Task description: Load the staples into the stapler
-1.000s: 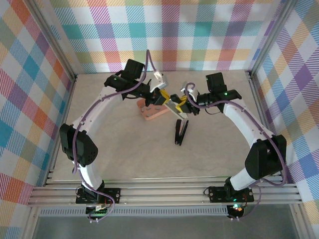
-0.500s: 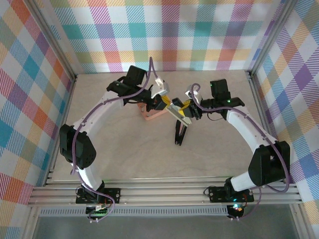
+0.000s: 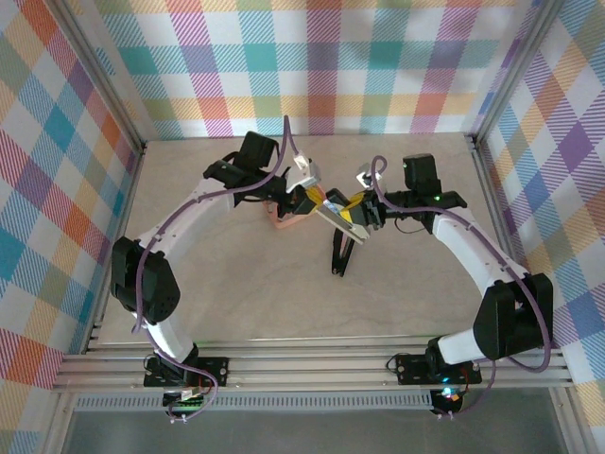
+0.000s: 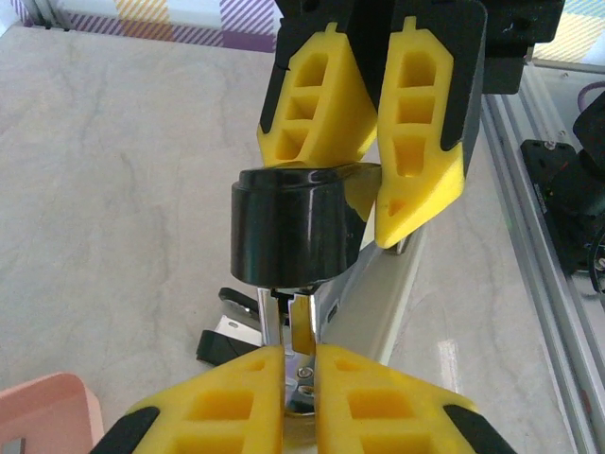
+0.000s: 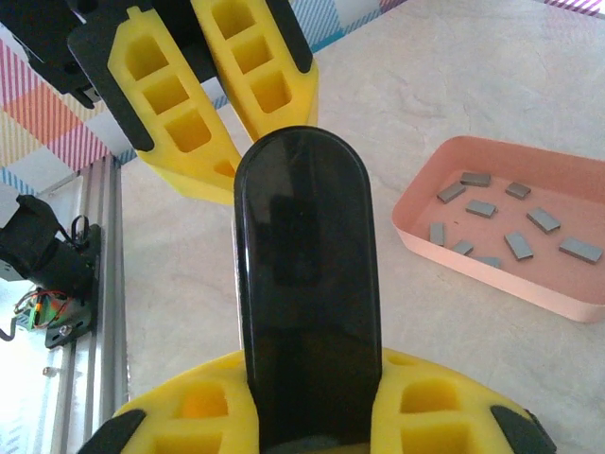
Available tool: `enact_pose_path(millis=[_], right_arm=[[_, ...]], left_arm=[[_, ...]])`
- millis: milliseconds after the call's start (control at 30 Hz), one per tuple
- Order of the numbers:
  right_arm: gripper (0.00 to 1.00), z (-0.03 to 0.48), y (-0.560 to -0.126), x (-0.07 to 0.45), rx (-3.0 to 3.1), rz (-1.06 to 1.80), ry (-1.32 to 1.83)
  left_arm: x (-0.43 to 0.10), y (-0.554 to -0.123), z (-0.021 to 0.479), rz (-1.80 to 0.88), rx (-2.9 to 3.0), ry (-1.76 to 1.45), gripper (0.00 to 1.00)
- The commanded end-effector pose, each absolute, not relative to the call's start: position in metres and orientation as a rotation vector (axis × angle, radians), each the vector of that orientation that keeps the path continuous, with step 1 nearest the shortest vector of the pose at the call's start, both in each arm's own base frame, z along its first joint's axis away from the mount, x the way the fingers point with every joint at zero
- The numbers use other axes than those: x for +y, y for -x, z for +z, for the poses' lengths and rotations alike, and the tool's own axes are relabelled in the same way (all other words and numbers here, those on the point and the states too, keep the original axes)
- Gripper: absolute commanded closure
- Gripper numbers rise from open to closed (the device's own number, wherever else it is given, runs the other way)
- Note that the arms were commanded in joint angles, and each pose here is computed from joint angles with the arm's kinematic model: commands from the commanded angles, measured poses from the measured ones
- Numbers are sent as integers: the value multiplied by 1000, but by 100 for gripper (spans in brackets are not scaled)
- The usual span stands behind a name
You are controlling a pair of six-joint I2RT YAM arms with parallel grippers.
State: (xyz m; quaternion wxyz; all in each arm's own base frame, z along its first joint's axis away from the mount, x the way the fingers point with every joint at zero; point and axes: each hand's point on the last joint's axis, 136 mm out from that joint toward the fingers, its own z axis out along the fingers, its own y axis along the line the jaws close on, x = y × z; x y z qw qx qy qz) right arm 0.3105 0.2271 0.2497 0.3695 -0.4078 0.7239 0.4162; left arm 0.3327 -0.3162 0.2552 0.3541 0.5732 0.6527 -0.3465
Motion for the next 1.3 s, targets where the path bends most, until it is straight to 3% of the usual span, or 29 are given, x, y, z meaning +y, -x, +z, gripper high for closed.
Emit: enact_pose_path(millis=[0,167,367,533,867,1267], right_arm=[[100,355,-309,217,1415,978,1122],[100,349,-307,217,1441,958,1161],[100,337,-301,220,1467,940,1232],[100,334,-299,222,1461,929,1254],[100,333,-314,222,1453,886,1205],[100,338,-303,230,1410,987,1256]], left_arm=[[-275,-309,171,-871,2113,-1512,85],[-275,-303,169,-902,2117,-1515,84],[-296,-305,207,-1073,1979,-1450,57],[-307,-308,225,-1175,1928,-1424,44],[-316,-300,247,-1327,1863,-1396,40],[-324,-319,268,-1283,1796,-1348,38]])
